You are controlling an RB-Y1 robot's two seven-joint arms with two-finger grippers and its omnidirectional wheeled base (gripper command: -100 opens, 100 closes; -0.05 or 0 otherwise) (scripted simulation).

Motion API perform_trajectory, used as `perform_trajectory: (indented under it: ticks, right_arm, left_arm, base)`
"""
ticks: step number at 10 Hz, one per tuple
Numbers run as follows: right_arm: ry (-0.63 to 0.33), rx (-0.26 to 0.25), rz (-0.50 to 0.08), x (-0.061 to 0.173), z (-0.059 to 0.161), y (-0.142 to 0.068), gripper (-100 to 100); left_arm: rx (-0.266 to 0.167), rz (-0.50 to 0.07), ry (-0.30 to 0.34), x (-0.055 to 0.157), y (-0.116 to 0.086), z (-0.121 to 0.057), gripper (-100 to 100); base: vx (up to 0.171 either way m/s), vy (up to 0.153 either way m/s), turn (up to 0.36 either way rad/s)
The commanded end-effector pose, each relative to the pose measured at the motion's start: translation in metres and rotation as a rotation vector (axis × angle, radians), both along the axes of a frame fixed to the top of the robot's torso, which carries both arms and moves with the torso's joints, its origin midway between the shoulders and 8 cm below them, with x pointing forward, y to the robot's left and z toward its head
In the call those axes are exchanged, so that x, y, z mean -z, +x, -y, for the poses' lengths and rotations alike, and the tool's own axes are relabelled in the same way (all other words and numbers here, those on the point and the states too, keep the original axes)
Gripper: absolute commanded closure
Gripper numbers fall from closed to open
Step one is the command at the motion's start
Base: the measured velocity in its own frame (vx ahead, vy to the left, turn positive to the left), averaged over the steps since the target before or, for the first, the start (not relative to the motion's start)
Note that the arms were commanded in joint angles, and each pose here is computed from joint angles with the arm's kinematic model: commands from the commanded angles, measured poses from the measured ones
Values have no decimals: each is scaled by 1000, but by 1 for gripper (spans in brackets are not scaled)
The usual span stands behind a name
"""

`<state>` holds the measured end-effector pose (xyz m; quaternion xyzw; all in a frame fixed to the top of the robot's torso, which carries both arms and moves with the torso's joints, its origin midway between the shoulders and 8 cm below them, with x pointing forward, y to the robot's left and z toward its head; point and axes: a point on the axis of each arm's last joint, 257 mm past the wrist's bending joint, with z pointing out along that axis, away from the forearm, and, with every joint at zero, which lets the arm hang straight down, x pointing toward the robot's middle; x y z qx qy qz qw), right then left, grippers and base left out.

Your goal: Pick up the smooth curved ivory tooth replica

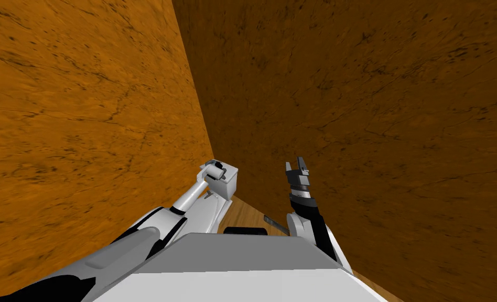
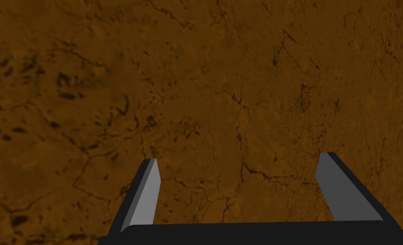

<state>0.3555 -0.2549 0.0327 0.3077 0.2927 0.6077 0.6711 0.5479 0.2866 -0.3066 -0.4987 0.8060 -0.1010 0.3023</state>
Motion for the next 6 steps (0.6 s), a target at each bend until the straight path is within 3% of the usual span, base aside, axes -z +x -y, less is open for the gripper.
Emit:
perform_trajectory:
  ticks: [1,4,5,6]
  right_arm:
    - [0,0,0,0,0,0,0]
    - [0,0,0,0,0,0,0]
    - [0,0,0,0,0,0,0]
    - [0,0,0,0,0,0,0]
  left_arm:
    - [-4,2,1,8,0,-3,-100]
    - [-7,1,1,14,0,-5,-100]
    - [-7,3,1,14,0,-5,100]
    - [-8,0,2,15,-1,-6,100]
  base:
    - [30,5,-35]
    - [33,6,-18]
    - [1,1,10]
    - [0,0,0]
